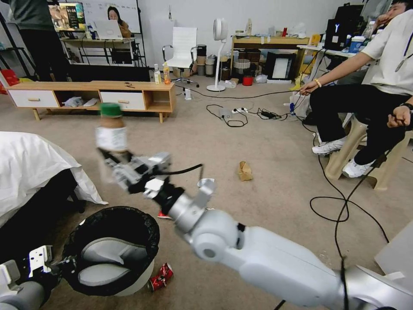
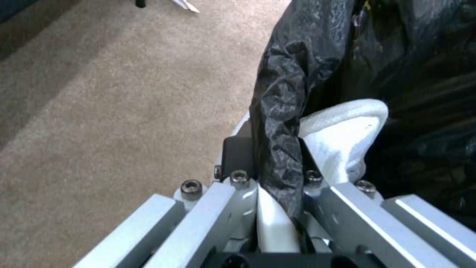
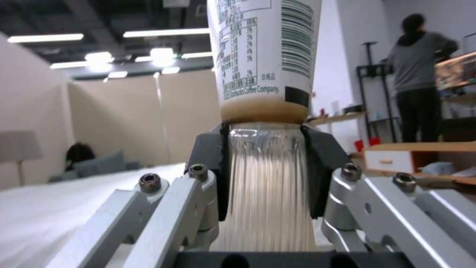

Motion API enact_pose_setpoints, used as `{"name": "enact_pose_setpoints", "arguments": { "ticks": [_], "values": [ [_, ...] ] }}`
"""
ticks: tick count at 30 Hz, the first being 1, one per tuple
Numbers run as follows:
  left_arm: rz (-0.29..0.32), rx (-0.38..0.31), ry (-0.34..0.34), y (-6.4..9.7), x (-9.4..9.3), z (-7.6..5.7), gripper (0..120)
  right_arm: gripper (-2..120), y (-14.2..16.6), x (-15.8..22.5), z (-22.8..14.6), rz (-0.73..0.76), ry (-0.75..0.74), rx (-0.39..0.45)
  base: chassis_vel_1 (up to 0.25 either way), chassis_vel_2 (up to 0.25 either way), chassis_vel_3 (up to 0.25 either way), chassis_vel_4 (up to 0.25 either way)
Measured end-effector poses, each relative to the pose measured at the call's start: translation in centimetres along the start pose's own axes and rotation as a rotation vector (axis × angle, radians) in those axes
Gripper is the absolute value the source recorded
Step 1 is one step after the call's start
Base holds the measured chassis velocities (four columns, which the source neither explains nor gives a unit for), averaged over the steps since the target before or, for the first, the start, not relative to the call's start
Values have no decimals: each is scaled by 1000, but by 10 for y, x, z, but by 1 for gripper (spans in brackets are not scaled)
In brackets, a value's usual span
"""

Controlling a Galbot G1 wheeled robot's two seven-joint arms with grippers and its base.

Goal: Pick up the trash bin and place the garbage on the floor into it.

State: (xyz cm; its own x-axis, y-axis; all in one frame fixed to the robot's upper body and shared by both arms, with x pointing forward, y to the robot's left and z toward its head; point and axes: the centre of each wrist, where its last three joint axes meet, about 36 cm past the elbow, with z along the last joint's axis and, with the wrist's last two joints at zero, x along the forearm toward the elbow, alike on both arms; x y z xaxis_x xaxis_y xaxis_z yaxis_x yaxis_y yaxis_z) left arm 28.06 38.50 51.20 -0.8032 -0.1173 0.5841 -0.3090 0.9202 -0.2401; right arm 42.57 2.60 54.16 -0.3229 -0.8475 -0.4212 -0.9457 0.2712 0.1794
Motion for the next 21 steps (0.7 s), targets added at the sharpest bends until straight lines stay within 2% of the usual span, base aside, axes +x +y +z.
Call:
{"name": "enact_pose_setpoints", "arguments": {
  "ticks": [9, 18, 21],
  "values": [
    [14, -8, 3, -4, -3, -1, 3, 27, 7, 5, 33, -38, 72, 17, 0, 0, 0, 0],
    [28, -10, 3, -9, -2, 0, 3, 25, 2, 22, 63, -28, 127, 45, 0, 0, 0, 0],
    [31, -12, 1, -10, -1, 0, 3, 25, -4, 28, 76, -24, 147, 79, 0, 0, 0, 0]
  ]
}}
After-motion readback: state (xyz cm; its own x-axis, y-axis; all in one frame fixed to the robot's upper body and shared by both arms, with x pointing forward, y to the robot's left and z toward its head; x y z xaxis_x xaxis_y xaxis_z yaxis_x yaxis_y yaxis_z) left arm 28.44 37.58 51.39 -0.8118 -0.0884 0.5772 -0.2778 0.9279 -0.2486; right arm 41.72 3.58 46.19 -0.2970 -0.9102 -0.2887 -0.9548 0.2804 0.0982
